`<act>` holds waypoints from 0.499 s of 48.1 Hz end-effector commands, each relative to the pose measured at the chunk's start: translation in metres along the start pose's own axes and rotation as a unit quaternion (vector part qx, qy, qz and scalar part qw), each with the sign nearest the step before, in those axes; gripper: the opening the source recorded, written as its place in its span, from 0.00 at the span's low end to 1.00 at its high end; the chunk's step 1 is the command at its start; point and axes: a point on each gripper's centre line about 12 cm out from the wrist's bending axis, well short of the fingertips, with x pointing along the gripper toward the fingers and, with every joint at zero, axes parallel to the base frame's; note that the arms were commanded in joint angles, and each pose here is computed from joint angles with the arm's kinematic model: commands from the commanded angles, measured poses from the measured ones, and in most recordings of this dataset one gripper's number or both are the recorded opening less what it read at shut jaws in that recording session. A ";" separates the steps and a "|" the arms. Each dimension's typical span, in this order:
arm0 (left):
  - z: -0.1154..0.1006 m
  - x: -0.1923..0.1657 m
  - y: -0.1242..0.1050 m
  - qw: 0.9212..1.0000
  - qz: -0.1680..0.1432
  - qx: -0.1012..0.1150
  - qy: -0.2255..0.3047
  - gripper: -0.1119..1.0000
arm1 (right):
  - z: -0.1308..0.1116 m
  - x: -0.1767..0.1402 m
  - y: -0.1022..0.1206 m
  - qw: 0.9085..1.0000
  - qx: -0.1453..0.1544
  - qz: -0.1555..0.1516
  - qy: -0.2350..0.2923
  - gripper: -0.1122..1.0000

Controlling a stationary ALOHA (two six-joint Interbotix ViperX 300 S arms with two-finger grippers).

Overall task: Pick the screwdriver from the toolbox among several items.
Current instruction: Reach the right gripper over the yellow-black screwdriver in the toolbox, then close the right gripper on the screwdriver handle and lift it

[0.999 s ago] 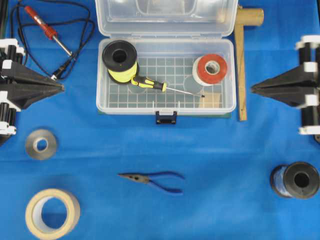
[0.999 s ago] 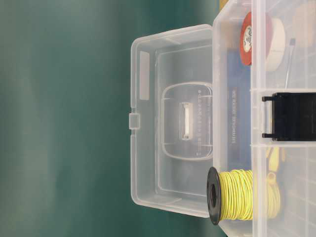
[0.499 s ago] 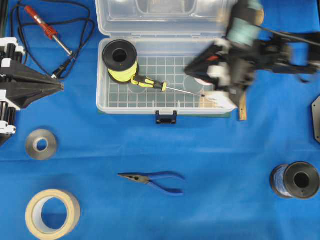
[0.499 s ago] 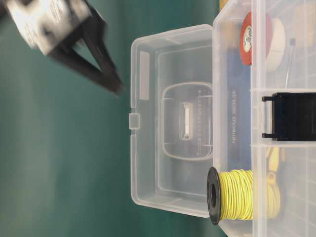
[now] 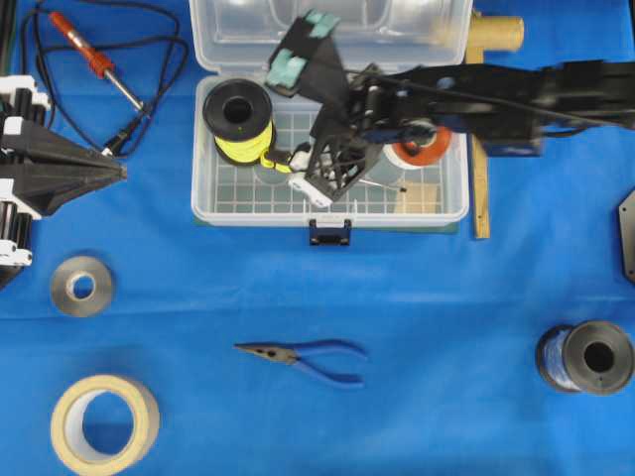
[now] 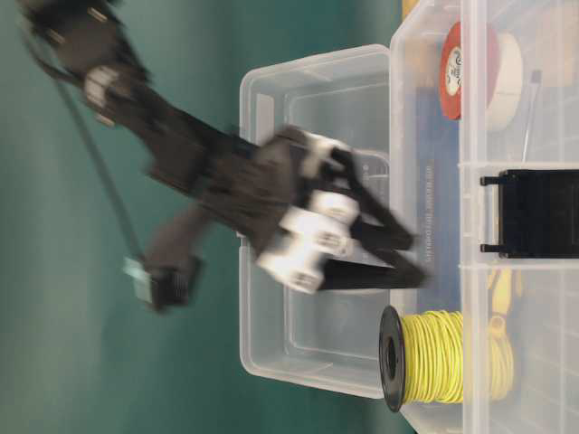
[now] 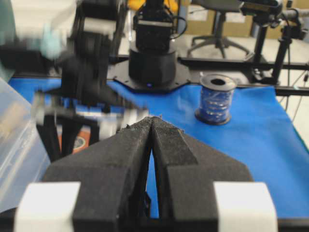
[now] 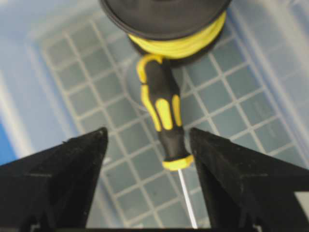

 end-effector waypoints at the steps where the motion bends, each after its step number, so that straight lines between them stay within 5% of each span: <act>1: 0.003 0.002 0.000 1.000 0.001 -0.001 -0.005 0.10 | 0.008 0.009 0.002 1.000 0.002 0.000 -0.003 0.74; 19: 0.000 -0.001 0.000 1.000 0.001 -0.001 -0.002 0.10 | -0.004 0.041 -0.005 0.999 -0.011 -0.023 0.024 0.73; 24: 0.000 -0.001 0.000 1.000 0.001 0.000 -0.002 0.10 | -0.006 0.041 -0.004 0.999 -0.016 -0.022 0.025 0.62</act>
